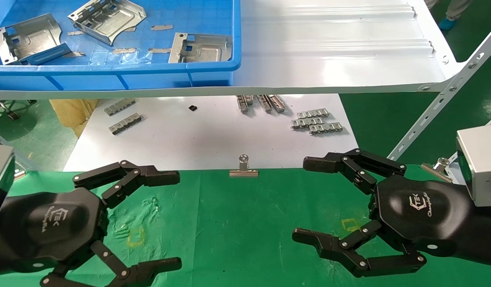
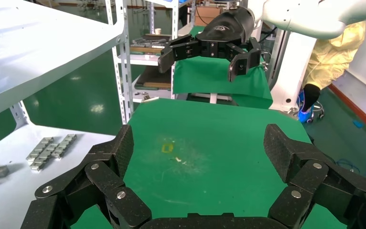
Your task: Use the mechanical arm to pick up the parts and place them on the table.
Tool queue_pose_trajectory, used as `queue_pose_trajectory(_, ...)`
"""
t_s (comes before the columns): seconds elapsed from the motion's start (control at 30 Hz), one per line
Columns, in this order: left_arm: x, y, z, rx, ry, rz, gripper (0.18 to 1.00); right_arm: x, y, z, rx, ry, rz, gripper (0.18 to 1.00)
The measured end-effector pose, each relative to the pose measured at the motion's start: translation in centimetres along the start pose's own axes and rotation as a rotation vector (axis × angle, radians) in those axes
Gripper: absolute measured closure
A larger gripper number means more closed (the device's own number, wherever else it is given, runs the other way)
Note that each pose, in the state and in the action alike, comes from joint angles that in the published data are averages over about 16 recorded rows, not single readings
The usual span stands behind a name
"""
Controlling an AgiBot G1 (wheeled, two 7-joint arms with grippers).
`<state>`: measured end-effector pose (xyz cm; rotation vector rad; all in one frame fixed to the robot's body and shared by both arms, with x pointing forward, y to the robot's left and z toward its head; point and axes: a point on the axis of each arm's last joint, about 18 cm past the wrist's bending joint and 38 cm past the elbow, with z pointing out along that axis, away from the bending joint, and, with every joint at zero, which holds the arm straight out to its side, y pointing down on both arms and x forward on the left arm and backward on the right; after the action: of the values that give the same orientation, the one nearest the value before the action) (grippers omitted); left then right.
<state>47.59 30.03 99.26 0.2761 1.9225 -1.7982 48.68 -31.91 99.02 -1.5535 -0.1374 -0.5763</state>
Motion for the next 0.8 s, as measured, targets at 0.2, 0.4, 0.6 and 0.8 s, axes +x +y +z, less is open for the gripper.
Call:
queue_pose_trajectory(0.2, 0.0, 0.0, 0.0, 0.000, 0.000, 0.000, 0.184, 0.0, 0.0, 0.0, 0.000, 0.000, 0.000, 0.251)
queue_pose_trajectory(0.4, 0.0, 0.0, 0.0, 0.000, 0.000, 0.000, 0.184, 0.0, 0.0, 0.0, 0.000, 0.000, 0.000, 0.336)
queue_pose_trajectory(0.6, -0.2, -0.3, 0.0, 0.003, -0.005, 0.007, 0.184, 0.0, 0.0, 0.0, 0.000, 0.000, 0.000, 0.455)
queue_pose_trajectory(0.8, -1.8, -1.9, -0.2, 0.005, -0.042, 0.043, 0.184, 0.0, 0.0, 0.0, 0.000, 0.000, 0.000, 0.600)
